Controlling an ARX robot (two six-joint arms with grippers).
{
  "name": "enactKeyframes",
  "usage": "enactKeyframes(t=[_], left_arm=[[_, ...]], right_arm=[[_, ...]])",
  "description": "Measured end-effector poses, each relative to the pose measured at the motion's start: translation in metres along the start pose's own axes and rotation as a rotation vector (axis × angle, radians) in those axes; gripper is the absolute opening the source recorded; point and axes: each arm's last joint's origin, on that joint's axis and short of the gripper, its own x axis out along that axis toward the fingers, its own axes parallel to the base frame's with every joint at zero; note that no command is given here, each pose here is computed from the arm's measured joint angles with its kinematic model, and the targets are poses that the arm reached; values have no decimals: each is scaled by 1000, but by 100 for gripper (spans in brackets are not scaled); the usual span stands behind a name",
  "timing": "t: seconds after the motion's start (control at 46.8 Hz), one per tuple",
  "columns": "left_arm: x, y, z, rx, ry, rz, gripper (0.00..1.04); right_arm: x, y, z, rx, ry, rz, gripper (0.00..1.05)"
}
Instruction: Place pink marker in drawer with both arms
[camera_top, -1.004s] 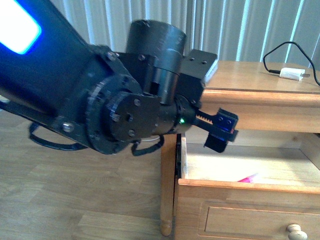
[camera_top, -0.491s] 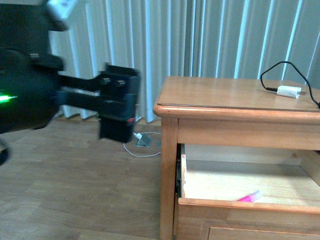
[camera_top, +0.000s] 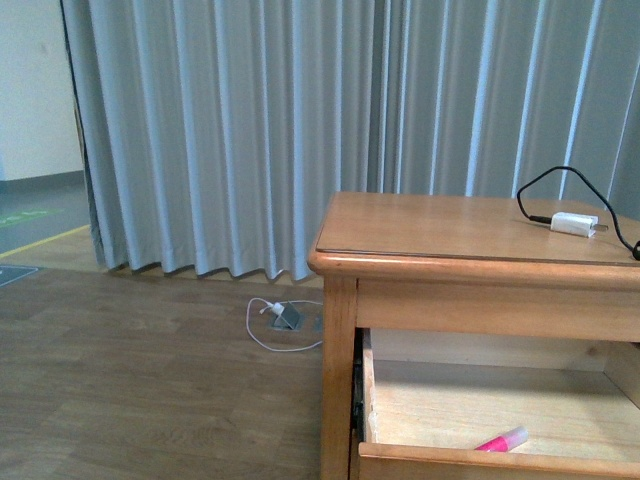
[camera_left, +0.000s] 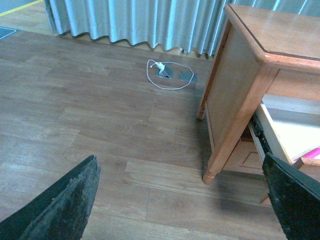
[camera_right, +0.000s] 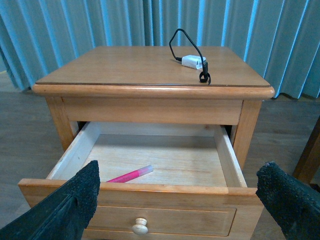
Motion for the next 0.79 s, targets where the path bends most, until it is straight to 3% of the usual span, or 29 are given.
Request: enactKeyframes(t=[0.128,0.256,0.363,0.598,0.791], left_arm=[[0,0,-1,6,-16,-5,97],[-2,9,-10,54,-132,-26,73],[-3,18,-22,83,-136,-20,46],[-5,29,-33,93,-140,-29,4],[-11,39,-42,96,-122,-9,4]], right_arm=[[0,0,0,0,0,-2,96],[0,0,0,0,0,0,96],[0,0,0,0,0,0,96],[0,0,0,0,0,0,96],[0,0,0,0,0,0,96]])
